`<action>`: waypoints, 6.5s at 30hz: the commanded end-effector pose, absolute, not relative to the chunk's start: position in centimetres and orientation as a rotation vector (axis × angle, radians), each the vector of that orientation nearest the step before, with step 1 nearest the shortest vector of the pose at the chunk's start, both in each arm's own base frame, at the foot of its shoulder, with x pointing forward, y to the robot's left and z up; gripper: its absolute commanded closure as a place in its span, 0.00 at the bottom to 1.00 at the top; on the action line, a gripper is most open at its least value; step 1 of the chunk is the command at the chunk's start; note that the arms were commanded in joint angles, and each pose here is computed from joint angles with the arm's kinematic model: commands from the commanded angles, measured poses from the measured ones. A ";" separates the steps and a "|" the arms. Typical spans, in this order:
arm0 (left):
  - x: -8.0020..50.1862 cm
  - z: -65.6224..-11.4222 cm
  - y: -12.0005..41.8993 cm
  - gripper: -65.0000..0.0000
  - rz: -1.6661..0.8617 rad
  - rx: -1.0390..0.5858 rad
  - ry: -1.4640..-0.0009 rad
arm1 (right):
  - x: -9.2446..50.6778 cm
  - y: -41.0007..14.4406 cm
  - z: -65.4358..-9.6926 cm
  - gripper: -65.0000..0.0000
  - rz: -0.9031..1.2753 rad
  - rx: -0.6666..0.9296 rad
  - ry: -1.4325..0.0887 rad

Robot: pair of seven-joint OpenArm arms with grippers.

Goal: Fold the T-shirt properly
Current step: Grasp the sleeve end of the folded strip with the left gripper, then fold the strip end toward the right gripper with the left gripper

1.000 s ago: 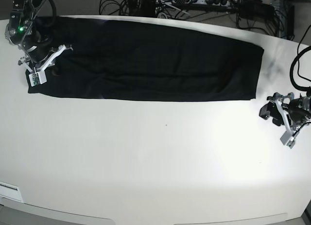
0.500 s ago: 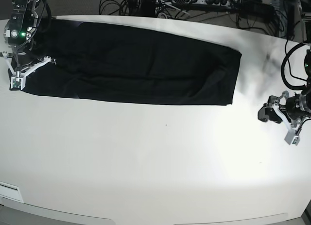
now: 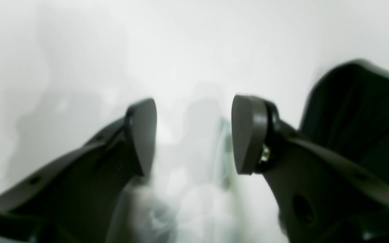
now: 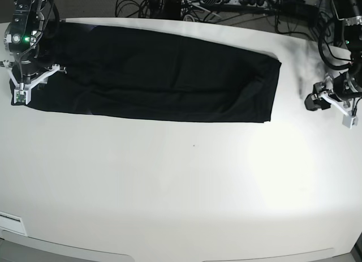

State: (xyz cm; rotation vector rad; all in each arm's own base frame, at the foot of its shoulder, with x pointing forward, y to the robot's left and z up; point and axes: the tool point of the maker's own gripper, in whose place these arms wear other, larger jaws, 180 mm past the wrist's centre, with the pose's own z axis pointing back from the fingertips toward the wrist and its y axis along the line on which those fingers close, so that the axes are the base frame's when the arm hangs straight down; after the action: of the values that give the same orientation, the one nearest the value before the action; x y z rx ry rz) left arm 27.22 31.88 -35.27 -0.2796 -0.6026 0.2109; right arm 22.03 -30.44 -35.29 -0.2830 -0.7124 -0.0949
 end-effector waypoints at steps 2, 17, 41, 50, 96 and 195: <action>26.8 -35.6 31.0 0.44 0.209 -0.313 -0.592 | 22.8 -30.9 -34.0 0.68 -0.079 -0.307 -0.755; 23.3 -40.1 20.9 0.44 0.098 -0.555 -0.414 | 23.0 -30.9 -33.8 0.68 -0.079 -0.307 -0.764; 23.5 -38.6 14.4 1.00 -0.067 -0.778 -0.427 | 23.4 -30.4 -33.7 0.68 -0.038 -0.294 -0.782; 25.1 -37.5 14.4 1.00 -0.093 -0.780 -0.475 | 24.8 -29.8 -32.4 0.68 0.000 -0.286 -0.847; 26.2 -27.6 14.9 1.00 -0.265 -0.941 -0.755 | 19.5 -23.9 -41.1 1.00 0.110 0.077 -0.649; 25.5 -40.5 2.7 1.00 -0.380 -0.677 -0.629 | 20.0 -25.2 -36.2 0.42 -0.272 0.653 -0.794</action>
State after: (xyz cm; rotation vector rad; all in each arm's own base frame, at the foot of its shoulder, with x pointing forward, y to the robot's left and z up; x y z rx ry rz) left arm 26.08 1.19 -38.68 -0.7756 -0.7034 -0.3613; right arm 19.66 -24.93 -36.79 0.6558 -0.7776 -0.2883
